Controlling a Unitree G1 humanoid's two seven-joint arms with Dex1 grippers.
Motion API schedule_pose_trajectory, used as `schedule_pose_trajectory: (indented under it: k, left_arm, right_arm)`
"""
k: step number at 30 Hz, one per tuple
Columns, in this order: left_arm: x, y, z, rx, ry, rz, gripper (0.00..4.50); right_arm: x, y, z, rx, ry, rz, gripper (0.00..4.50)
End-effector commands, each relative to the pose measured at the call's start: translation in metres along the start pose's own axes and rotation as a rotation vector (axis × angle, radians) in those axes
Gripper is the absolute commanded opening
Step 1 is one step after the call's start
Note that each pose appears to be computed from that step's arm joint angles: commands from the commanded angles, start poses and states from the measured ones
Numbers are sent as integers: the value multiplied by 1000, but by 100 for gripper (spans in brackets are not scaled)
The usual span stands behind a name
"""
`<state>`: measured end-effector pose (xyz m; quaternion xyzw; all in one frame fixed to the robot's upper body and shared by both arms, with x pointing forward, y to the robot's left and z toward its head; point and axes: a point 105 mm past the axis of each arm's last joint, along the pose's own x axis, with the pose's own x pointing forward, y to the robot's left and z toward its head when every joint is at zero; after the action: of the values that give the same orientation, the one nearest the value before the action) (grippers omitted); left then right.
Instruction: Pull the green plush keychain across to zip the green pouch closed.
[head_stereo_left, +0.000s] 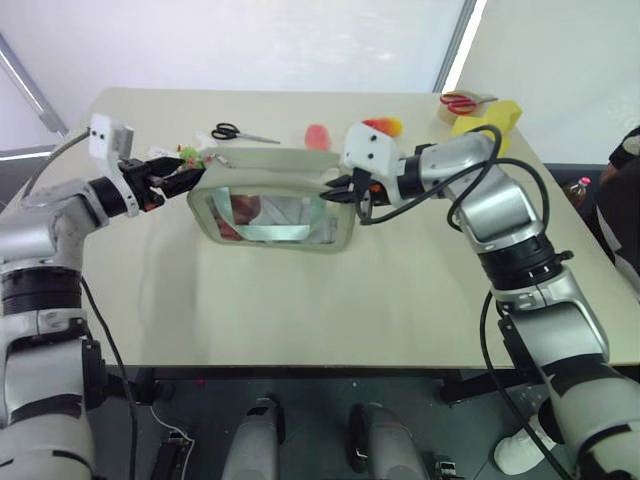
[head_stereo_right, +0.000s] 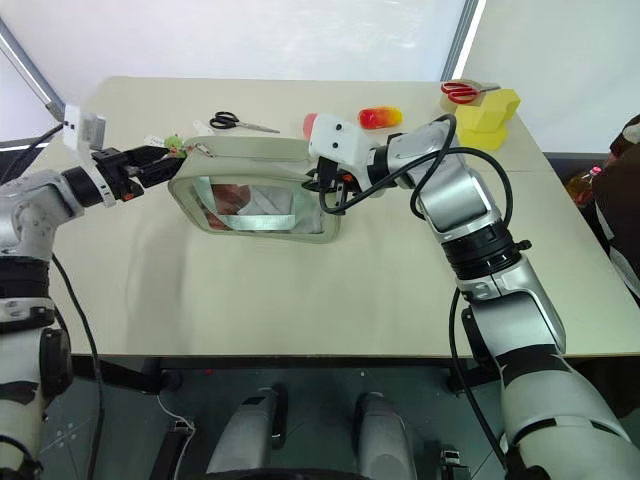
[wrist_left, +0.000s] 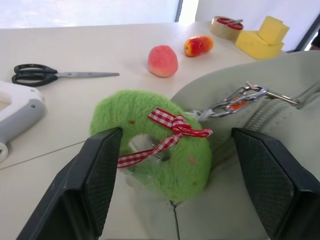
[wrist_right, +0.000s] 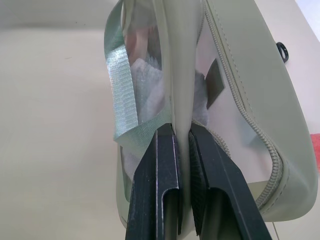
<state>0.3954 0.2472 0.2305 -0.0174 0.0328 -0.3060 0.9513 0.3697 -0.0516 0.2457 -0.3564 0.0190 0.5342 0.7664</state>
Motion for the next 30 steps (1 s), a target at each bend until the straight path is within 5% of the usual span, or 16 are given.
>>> schedule_pose_trajectory:
  k: [1, 3, 6, 12, 24, 30]
  left_arm:
    - [9, -1, -14, 6, 42, 4, 378]
    - [9, 1, -18, 6, 51, 9, 378]
    - [5, 3, -19, 2, 49, 4, 303]
    - [-4, 4, 0, 32, 12, 2, 7]
    - [-7, -26, 66, 290, -72, -68, 2]
    - [23, -67, 51, 485, 29, -221, 2]
  right_arm:
    - [-5, -4, 19, -51, -48, -19, 0]
    - [-5, -4, 20, -51, -49, -18, 0]
    - [-6, -5, 19, -50, -44, -21, 0]
    - [-6, -6, 17, -50, -39, -25, 0]
    - [-5, -8, 16, -54, -35, -40, 0]
    - [-1, -9, 18, -57, -44, -40, 0]
